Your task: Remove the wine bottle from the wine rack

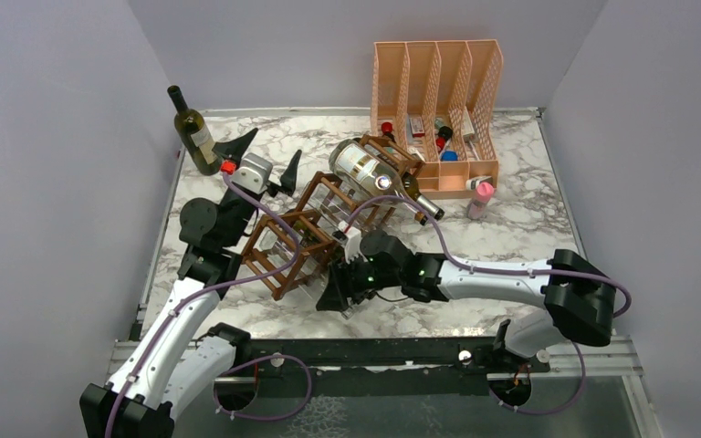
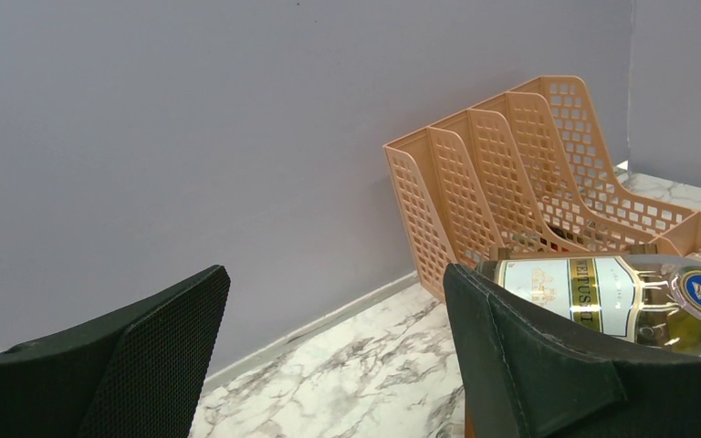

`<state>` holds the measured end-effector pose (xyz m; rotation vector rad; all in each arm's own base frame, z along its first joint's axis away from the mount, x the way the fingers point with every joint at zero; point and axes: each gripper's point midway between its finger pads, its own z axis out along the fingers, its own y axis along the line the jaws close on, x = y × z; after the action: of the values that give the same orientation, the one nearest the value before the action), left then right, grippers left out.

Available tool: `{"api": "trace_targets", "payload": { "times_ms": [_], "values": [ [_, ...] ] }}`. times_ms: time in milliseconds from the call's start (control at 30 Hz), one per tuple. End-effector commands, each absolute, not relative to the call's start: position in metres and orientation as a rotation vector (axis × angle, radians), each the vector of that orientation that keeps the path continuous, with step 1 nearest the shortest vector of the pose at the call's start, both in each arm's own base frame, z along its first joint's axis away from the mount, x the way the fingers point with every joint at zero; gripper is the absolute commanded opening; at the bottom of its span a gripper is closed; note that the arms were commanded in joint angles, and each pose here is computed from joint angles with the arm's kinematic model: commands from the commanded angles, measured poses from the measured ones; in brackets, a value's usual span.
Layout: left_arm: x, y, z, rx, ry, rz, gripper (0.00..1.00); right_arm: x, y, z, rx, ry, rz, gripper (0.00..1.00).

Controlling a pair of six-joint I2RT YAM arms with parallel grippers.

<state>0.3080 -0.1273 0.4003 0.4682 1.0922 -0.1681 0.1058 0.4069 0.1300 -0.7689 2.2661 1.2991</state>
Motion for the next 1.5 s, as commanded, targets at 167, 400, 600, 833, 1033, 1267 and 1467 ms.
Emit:
{"api": "trace_targets", "payload": {
  "times_ms": [167,400,600,833,1033,1267,1467],
  "values": [
    [0.311,-0.128,0.396,0.461,1.091,-0.161,0.93,0.098,0.395,0.137,-0.807,2.235,1.304,0.26],
    [0.311,-0.127,0.395,0.461,1.092,-0.153,0.93,0.093,0.372,0.143,-0.819,2.244,1.245,0.10],
    [0.311,-0.128,0.394,0.464,1.093,-0.151,0.93,0.085,0.350,0.144,-0.841,2.256,1.215,0.01],
    [0.312,-0.128,0.392,0.470,1.097,-0.149,0.93,0.078,0.331,0.159,-0.828,2.240,1.216,0.01],
    [0.312,-0.126,0.392,0.464,1.097,-0.131,0.93,0.074,0.315,0.174,-0.797,2.228,1.213,0.01],
    [0.312,-0.126,0.391,0.472,1.096,-0.128,0.93,0.068,0.292,0.182,-0.786,2.287,1.151,0.01],
    [0.307,-0.133,0.396,0.484,1.082,-0.175,0.94,0.061,0.258,0.188,-0.781,2.373,1.032,0.01]
  ]
}}
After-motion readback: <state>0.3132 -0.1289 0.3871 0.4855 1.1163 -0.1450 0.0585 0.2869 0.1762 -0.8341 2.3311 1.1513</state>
